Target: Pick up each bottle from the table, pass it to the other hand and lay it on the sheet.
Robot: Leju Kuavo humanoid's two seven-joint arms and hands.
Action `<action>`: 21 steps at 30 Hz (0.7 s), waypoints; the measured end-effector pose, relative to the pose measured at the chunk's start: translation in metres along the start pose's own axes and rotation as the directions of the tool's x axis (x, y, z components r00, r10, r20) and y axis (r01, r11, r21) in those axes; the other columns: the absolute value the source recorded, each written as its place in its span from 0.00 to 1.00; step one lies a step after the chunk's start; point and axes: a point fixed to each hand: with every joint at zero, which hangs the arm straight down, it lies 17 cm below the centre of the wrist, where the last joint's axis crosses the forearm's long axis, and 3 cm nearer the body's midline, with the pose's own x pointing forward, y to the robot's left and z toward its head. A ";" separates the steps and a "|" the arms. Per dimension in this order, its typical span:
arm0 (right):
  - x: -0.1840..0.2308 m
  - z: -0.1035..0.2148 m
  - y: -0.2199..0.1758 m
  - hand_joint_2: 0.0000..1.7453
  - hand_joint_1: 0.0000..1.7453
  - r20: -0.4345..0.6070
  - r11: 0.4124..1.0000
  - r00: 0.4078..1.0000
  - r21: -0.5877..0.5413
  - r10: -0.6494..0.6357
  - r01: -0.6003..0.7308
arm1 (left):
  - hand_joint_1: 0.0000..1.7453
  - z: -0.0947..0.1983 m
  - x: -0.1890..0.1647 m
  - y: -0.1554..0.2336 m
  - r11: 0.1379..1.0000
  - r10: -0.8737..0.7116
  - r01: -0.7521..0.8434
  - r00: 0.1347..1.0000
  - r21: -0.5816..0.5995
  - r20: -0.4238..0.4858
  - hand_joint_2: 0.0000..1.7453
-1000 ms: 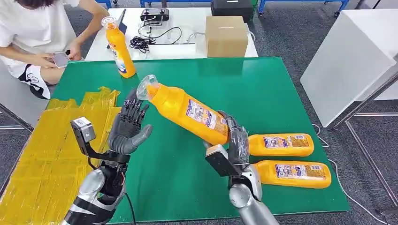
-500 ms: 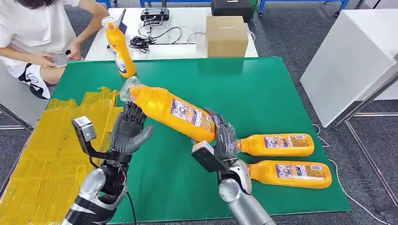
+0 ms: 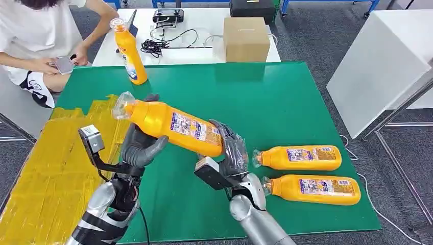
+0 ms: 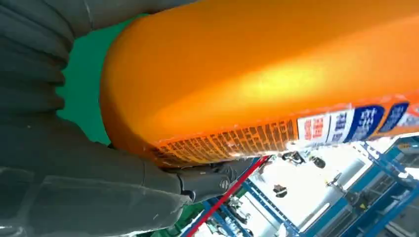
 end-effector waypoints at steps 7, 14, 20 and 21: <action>0.031 0.008 0.043 1.00 1.00 0.108 0.990 0.991 0.103 0.082 -0.093 | 0.00 0.000 -0.002 0.001 1.000 0.016 -0.016 1.000 0.000 -0.005 1.00; 0.059 0.014 0.066 1.00 1.00 0.178 0.981 0.981 0.159 0.081 -0.110 | 0.00 0.004 0.000 0.018 0.995 0.092 -0.093 0.996 0.029 0.007 1.00; 0.076 0.011 0.076 1.00 1.00 0.226 0.974 0.970 0.183 0.093 -0.136 | 1.00 0.008 0.012 0.036 0.983 0.168 -0.172 0.984 0.068 0.060 1.00; 0.077 0.011 0.077 1.00 1.00 0.230 0.973 0.969 0.185 0.093 -0.138 | 1.00 0.008 0.014 0.039 0.981 0.168 -0.174 0.983 0.082 0.069 1.00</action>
